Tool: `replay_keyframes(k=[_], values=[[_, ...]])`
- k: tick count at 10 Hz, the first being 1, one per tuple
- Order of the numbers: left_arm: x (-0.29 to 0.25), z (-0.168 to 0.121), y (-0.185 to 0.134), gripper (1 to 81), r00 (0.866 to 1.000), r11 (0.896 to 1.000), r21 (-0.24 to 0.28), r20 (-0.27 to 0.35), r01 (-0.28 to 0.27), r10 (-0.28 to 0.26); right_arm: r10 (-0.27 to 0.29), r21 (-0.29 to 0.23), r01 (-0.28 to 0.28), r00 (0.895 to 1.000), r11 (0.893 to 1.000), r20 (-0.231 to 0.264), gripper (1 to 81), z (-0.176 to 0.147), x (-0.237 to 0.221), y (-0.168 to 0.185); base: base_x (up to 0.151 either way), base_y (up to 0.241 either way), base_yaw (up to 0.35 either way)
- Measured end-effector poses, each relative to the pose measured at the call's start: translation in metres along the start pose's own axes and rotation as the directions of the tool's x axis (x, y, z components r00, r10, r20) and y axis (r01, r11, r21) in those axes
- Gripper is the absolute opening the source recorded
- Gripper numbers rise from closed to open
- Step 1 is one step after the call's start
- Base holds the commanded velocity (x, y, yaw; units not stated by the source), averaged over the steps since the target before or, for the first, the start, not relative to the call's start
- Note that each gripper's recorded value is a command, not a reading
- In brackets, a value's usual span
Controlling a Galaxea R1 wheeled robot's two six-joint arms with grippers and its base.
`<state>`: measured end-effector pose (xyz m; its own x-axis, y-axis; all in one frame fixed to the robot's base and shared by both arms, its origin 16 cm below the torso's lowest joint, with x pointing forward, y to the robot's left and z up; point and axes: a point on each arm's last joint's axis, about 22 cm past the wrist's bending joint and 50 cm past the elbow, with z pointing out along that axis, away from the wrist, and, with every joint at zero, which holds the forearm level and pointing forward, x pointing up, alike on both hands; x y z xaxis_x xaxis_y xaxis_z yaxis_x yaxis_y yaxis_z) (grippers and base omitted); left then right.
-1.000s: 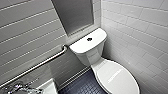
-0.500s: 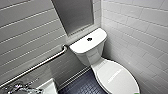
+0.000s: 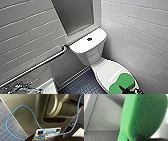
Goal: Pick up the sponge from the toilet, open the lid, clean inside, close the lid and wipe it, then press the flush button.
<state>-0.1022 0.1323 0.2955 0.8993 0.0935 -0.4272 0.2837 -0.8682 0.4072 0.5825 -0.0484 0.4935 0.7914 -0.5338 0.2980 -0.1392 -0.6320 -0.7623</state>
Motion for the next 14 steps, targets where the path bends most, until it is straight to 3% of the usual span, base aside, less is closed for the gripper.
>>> replay_keyframes(k=[2,4,5,10,12,14], values=[[-0.001,-0.001,-0.003,81.1,1.000,1.000,0.004,0.001,0.001,-0.001,-0.003,0.010,0.003,1.000,1.000,0.030,1.0,0.046,0.002,-0.022,0.000,0.000,0.000],[-0.001,-0.002,-0.004,81.1,1.000,1.000,0.005,0.001,0.001,-0.001,-0.004,-0.069,0.008,0.998,0.998,0.060,1.0,0.090,-0.002,0.008,0.000,0.000,0.000],[-0.001,-0.002,-0.004,81.1,1.000,1.000,0.005,0.001,0.001,-0.001,-0.001,-0.082,0.008,0.997,0.997,0.077,1.0,0.111,-0.001,0.016,0.000,0.000,0.000],[-0.001,-0.002,-0.004,81.1,1.000,1.000,0.006,0.001,0.002,-0.002,0.028,-0.082,-0.017,0.989,0.996,0.144,1.0,0.201,0.003,0.035,0.000,0.000,0.000],[-0.001,-0.002,-0.004,81.1,1.000,1.000,0.006,0.002,0.001,-0.001,0.035,-0.027,-0.030,0.977,0.999,0.211,1.0,0.227,-0.012,0.012,0.000,0.000,0.000],[-0.001,-0.002,-0.004,81.1,1.000,1.000,0.006,0.001,0.001,-0.001,0.037,0.055,-0.058,0.944,0.997,0.327,1.0,0.232,-0.050,-0.019,0.000,0.000,0.000]])
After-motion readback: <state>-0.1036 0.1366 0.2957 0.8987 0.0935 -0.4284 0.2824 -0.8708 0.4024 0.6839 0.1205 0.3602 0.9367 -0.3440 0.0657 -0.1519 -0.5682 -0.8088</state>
